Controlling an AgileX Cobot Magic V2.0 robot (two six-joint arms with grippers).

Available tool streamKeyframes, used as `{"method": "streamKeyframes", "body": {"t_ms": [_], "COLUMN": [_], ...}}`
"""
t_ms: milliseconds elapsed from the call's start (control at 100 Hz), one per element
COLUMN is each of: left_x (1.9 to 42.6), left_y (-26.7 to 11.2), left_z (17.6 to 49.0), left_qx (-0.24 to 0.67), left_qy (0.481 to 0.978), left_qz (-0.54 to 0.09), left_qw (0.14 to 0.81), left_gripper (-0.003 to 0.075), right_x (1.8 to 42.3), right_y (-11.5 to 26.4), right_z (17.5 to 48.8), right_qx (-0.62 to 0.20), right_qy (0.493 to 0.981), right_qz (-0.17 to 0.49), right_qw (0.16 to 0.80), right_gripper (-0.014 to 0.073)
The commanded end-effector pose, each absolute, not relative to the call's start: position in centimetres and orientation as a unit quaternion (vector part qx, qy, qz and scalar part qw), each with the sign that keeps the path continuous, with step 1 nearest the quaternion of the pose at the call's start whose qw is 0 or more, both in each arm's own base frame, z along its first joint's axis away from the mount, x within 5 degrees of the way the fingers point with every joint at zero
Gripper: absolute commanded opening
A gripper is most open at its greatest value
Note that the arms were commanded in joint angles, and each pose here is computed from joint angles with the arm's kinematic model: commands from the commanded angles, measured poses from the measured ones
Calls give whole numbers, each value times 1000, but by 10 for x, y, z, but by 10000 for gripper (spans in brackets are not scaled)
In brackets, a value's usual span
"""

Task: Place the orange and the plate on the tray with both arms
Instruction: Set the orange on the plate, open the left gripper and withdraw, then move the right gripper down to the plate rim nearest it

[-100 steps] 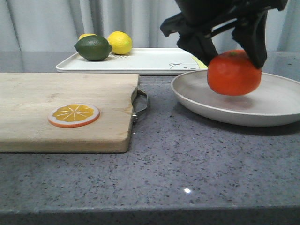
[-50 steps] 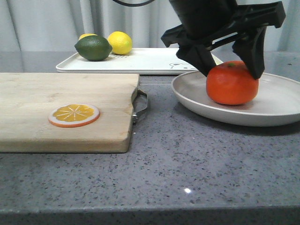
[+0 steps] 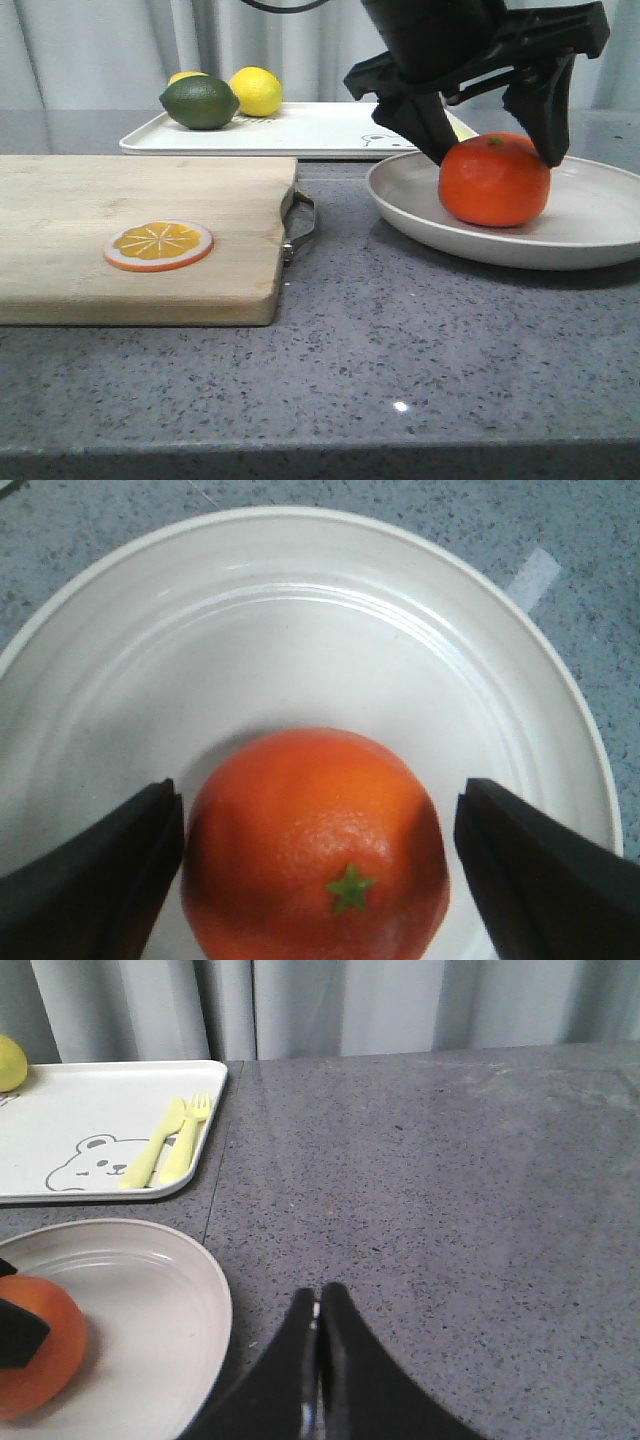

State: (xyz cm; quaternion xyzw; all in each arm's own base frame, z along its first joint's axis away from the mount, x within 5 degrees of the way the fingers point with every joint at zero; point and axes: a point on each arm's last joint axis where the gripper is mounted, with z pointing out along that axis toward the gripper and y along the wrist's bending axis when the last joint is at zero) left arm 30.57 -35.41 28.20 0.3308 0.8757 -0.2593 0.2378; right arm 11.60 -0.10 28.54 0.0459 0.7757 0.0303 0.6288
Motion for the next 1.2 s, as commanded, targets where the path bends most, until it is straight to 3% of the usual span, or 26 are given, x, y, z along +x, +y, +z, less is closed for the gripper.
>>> {"method": "streamKeyframes", "body": {"t_ms": [0,190,260,700,930,1190], "left_x": [294,285,282,261,241,216], "left_y": [-349,-339,-335,-313,-284,-217], "left_z": [333,357,366,390,396,394], "left_qx": [325,336,336,362,353,285], "left_qy": [849,836,832,826,821,828], "left_qz": [-297,-302,-305,-289,-285,-284], "left_qw": [293,311,319,321,347,390], "left_gripper": [536,532,498,-19,-19,-18], "right_x": [119,119,119,119,119,119], "right_y": [-1,-1,-1,-1,-1,-1], "right_z": [304,304,305,307,307,304], "right_qx": [41,41,41,40,40,41], "right_qy": [742,739,737,729,730,741], "right_qz": [32,32,33,34,33,32], "right_qw": [669,671,674,682,682,670], "right_gripper": [-57,-57,-57,-57,-57,-57]}}
